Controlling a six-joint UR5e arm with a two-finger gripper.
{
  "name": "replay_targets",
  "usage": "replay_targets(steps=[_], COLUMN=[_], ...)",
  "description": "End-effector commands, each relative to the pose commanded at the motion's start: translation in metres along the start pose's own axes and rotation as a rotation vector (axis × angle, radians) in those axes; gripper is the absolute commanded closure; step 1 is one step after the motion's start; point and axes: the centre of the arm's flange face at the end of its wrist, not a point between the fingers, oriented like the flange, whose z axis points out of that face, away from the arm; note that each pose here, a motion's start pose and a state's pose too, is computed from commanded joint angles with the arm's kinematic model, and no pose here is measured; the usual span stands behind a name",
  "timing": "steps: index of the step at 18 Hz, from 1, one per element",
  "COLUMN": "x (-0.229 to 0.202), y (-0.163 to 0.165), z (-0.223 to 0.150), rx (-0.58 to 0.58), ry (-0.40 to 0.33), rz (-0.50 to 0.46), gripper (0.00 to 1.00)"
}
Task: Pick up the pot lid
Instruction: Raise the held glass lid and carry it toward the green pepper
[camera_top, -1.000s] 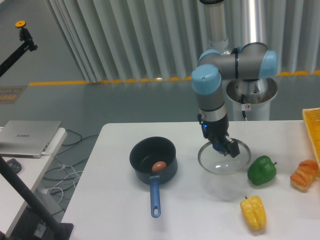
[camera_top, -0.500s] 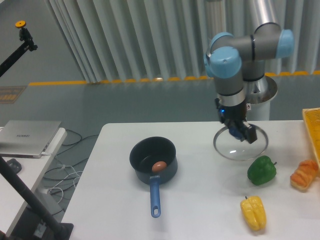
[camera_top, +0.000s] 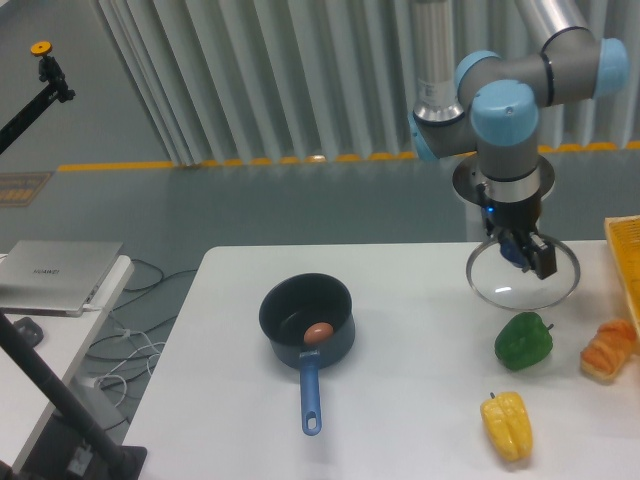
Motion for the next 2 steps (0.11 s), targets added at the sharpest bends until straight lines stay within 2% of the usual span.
replay_targets(steps=[2], x=[-0.0019], y=[0.0021], z=[-0.0019], rx=[0.001], ry=[-0.002], rz=[-0.003], gripper=[0.51])
